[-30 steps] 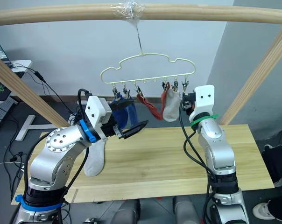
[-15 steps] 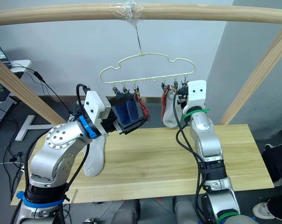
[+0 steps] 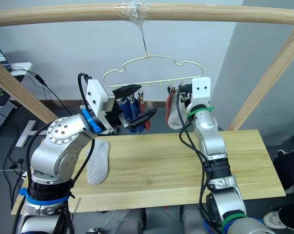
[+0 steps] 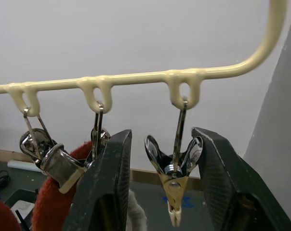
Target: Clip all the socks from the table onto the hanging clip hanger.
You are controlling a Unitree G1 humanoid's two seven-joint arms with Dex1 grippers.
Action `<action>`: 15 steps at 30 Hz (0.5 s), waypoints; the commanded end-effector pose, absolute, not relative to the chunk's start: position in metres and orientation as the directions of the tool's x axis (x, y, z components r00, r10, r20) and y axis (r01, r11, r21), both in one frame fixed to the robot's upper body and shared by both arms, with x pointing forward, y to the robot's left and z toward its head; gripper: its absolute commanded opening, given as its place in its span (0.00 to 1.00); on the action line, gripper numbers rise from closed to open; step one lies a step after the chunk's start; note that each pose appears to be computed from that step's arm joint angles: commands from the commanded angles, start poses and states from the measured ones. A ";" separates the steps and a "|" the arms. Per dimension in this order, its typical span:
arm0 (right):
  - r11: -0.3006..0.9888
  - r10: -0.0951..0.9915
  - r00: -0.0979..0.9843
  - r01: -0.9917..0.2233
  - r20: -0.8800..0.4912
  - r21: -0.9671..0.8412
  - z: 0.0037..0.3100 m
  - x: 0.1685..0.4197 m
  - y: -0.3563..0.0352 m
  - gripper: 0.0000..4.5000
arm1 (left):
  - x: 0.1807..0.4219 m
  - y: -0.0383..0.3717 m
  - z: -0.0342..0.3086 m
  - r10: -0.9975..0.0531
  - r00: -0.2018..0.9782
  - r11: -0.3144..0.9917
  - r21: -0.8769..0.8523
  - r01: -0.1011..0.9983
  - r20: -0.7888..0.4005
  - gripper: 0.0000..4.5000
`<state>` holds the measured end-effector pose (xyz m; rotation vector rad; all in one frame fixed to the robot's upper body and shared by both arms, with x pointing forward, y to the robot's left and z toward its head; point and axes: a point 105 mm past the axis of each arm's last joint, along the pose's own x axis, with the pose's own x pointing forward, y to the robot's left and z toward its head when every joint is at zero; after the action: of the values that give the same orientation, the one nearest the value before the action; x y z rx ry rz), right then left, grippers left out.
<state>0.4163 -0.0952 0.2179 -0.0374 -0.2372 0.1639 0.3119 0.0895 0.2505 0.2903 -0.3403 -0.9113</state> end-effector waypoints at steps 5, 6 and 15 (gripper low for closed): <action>0.984 0.177 0.937 -0.169 0.302 -0.052 0.238 0.413 -0.092 0.45 | 0.305 0.085 0.267 -0.808 0.545 0.585 0.410 0.700 0.223 1.00; 0.984 0.177 0.937 -0.169 0.302 -0.050 0.238 0.414 -0.092 0.45 | 0.305 0.085 0.267 -0.808 0.545 0.585 0.409 0.700 0.225 1.00; 0.983 0.181 0.935 -0.175 0.306 -0.047 0.239 0.414 -0.090 0.45 | 0.304 0.083 0.271 -0.810 0.536 0.585 0.403 0.704 0.239 1.00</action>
<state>0.4174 -0.0932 0.2181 -0.0287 -0.2411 0.1713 0.3123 0.0868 0.2553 0.2608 -0.3550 -0.9015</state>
